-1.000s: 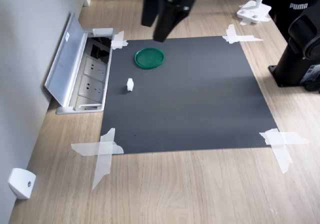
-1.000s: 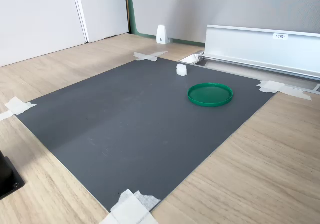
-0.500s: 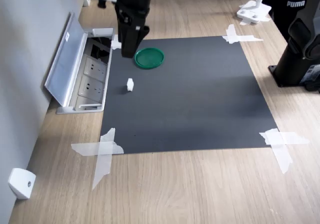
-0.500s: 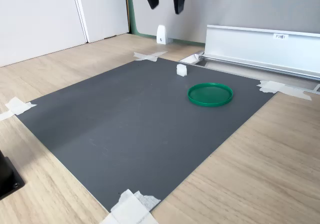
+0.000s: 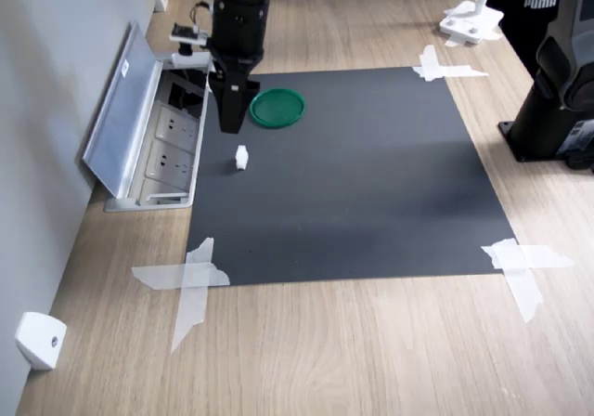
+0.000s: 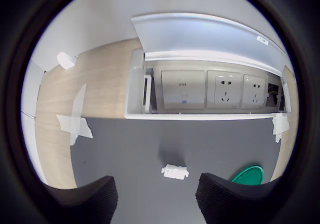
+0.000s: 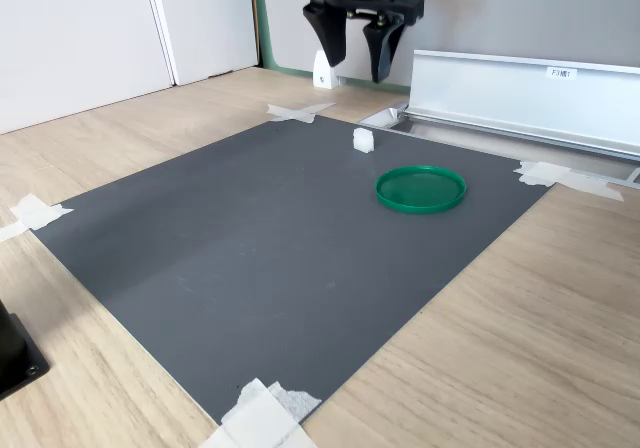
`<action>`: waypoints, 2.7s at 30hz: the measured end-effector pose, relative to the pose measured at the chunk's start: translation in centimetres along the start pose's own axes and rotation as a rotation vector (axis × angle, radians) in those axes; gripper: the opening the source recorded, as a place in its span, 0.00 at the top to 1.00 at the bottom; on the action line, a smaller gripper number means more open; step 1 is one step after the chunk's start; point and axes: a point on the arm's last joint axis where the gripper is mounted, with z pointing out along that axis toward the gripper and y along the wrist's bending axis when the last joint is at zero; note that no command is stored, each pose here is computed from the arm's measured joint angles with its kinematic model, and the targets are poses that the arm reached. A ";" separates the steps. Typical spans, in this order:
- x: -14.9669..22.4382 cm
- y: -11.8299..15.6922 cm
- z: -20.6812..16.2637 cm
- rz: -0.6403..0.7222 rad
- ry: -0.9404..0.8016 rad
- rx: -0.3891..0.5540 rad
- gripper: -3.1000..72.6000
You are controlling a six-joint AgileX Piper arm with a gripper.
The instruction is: Grasp a white terminal and put it on the green lid.
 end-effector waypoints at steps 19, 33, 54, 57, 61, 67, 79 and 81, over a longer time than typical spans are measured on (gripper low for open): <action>0.7 -0.9 5.3 0.011 0.120 0.001 0.09; 0.7 -1.4 6.8 0.011 0.123 0.025 0.11; 0.6 -1.4 6.8 -0.035 0.116 0.020 0.55; 0.6 -1.3 6.6 -0.145 0.127 0.010 0.55; 0.5 -1.0 4.2 -0.367 0.114 -0.003 0.55; 1.0 -2.6 0.1 -0.637 0.140 0.001 0.55; 3.1 -10.9 -2.9 -0.592 0.223 0.132 0.55; 3.8 -11.9 -2.5 -0.601 0.230 0.135 0.55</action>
